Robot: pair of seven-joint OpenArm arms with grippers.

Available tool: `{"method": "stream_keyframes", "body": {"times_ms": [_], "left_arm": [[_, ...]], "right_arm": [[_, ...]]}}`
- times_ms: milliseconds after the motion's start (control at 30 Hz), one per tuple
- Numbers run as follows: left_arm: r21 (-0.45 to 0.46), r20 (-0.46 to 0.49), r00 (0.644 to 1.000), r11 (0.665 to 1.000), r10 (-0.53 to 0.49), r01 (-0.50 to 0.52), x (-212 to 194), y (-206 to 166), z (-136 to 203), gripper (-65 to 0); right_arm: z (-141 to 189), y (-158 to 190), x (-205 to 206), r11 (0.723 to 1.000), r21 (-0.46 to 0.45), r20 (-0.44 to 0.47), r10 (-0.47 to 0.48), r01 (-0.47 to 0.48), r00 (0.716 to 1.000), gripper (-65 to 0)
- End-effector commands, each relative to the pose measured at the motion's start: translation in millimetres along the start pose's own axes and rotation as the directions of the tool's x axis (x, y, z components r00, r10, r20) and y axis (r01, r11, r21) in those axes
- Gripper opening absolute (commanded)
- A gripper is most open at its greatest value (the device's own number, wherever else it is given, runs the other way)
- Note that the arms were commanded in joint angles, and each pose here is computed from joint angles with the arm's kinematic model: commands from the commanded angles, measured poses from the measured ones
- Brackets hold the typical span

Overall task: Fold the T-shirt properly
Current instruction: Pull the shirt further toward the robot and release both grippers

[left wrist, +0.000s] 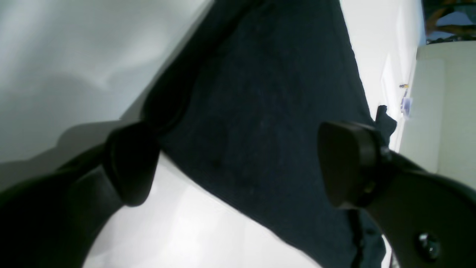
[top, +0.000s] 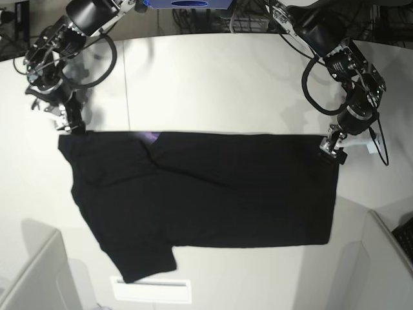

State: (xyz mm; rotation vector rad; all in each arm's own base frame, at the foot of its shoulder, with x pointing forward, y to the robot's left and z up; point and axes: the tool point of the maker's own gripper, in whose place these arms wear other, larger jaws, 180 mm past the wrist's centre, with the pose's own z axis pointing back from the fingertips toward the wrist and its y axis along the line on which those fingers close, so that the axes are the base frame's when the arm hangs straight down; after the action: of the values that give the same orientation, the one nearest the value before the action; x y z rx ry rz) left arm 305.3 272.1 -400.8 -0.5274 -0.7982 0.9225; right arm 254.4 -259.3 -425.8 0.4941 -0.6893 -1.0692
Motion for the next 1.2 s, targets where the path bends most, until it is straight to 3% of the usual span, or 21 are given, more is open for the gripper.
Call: {"method": "stream_keyframes", "body": {"times_ms": [0, 67, 167, 267, 367, 533, 733, 1000, 1167], "left_arm": [[0.001, -0.006, 1.000, 1.000, -0.001, 0.001, 2, -3, -2, -0.2], [-0.005, -0.009, 1.000, 1.000, 0.007, -0.007, 2, -5, -5, -6.1], [-0.006, 0.014, 1.000, 1.000, 0.024, -0.024, 5, -4, -11, -20.9], [-0.005, 0.003, 1.000, 1.000, -0.010, 0.010, -1, -7, -18, -35.9], [-0.001, -0.031, 0.997, 0.998, -0.065, 0.065, -9, -9, -22, -46.9], [0.003, -0.031, 0.997, 0.997, -0.070, 0.071, -8, -7, -20, -65.0], [0.024, -0.041, 0.995, 0.995, -0.095, 0.096, -5, 2, -15, -65.0], [0.100, -0.061, 0.961, 0.957, -0.268, 0.273, -8, 21, 54, -65.0], [0.160, -0.124, 0.930, 0.918, -0.346, 0.363, -26, 40, 97, -65.0]], "right_arm": [[-1, 7, 11, 1.000, 0.023, 0.038, 0.001, -0.002, 0.999, -27.6], [-8, 0, 11, 1.000, 0.011, 0.050, -0.027, 0.026, 0.998, -27.6], [-22, -4, 13, 0.994, -0.014, 0.059, -0.108, 0.109, 0.992, -27.3], [-33, -4, 19, 0.993, -0.019, 0.038, -0.120, 0.121, 0.992, -26.4], [-42, -5, 19, 0.991, -0.024, 0.015, -0.134, 0.135, 0.991, -26.6], [-45, -9, 20, 0.990, -0.034, 0.003, -0.139, 0.139, 0.990, -29.3], [-42, -9, 31, 0.992, -0.029, 0.018, -0.126, 0.126, 0.992, -65.0], [3, -14, 31, 0.994, 0.028, 0.008, -0.106, 0.106, 0.994, -65.0], [45, -25, 19, 1.000, 0.002, -0.013, -0.021, 0.021, 1.000, -65.0]]}}
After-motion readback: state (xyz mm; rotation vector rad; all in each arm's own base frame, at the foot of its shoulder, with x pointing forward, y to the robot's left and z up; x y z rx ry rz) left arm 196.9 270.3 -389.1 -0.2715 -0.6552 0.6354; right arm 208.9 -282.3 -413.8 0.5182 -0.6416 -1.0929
